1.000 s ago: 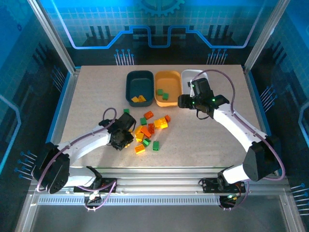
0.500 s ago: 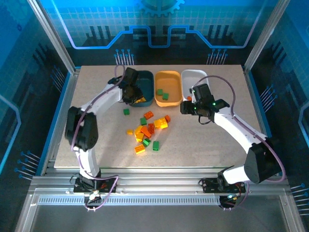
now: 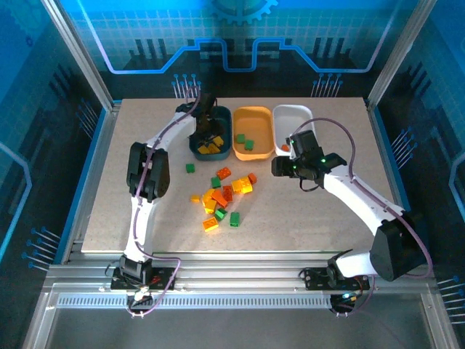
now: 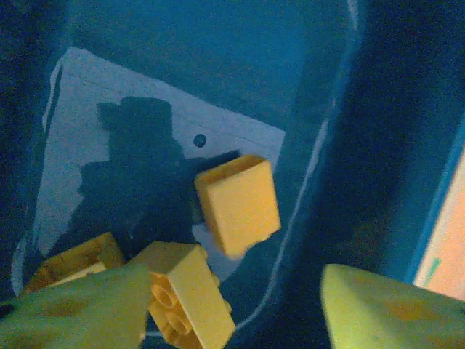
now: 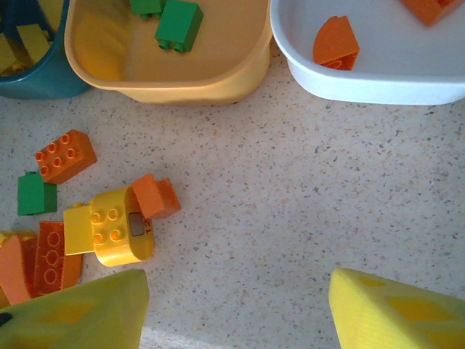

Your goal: Sort the legos into containers by color

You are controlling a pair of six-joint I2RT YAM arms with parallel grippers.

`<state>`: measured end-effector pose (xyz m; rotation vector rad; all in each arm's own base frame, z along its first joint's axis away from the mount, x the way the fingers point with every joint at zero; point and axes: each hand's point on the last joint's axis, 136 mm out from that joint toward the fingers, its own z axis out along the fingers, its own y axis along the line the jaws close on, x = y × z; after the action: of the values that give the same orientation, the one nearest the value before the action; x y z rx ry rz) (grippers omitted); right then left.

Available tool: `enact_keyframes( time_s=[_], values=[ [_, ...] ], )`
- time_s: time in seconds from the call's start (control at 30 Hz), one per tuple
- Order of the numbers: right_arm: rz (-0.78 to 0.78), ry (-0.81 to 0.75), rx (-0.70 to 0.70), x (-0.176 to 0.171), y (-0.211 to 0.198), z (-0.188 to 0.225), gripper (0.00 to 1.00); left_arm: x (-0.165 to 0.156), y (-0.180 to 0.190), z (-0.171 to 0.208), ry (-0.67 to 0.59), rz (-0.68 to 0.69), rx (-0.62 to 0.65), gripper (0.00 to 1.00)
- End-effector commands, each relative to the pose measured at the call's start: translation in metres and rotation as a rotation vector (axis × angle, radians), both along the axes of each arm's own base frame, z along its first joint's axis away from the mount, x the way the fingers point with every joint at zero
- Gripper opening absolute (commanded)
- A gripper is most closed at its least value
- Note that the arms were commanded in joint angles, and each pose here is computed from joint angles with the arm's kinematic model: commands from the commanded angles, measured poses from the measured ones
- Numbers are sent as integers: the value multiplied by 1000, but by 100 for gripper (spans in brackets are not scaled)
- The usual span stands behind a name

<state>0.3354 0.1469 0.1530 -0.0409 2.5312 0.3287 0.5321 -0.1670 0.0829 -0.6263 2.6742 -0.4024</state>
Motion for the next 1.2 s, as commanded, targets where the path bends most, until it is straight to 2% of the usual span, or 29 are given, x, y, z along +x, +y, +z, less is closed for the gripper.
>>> enact_keyframes(
  time_s=[0.0,0.1,0.17,0.2,0.27,0.37,0.43,0.53,0.63,0.8,1.0,1.07,1.17],
  values=[
    [29,6,6,-11,16,0,68,6,-11,60,-116,-70,-56,80],
    [51,-19,-37,-16,36,-1,68,0,-11,115,-224,-103,-73,87],
    [86,-21,-26,-22,56,-3,67,-11,-5,148,-308,-119,-74,96],
    [116,-13,-26,-26,69,-7,67,-20,1,159,-342,-114,-68,99],
    [174,12,-40,-35,93,-15,67,-41,18,170,-381,-91,-79,99],
    [265,74,-43,-57,128,-32,67,-80,46,154,-371,-16,-126,99],
    [310,128,-51,-78,145,-48,68,-113,66,126,-338,60,-171,99],
    [292,216,-97,-104,151,-71,70,-153,83,94,-309,162,-255,99],
    [290,292,-97,-123,161,-89,71,-182,86,71,-277,197,-299,99],
    [287,334,-152,-133,168,-111,71,-207,84,54,-238,188,-312,99],
    [276,330,-225,-124,160,-124,68,-217,83,42,-210,165,-305,99],
    [266,334,-237,-122,155,-127,64,-217,82,39,-201,156,-302,99],
    [247,329,-234,-120,146,-125,52,-216,81,36,-191,146,-301,99]
  ],
)
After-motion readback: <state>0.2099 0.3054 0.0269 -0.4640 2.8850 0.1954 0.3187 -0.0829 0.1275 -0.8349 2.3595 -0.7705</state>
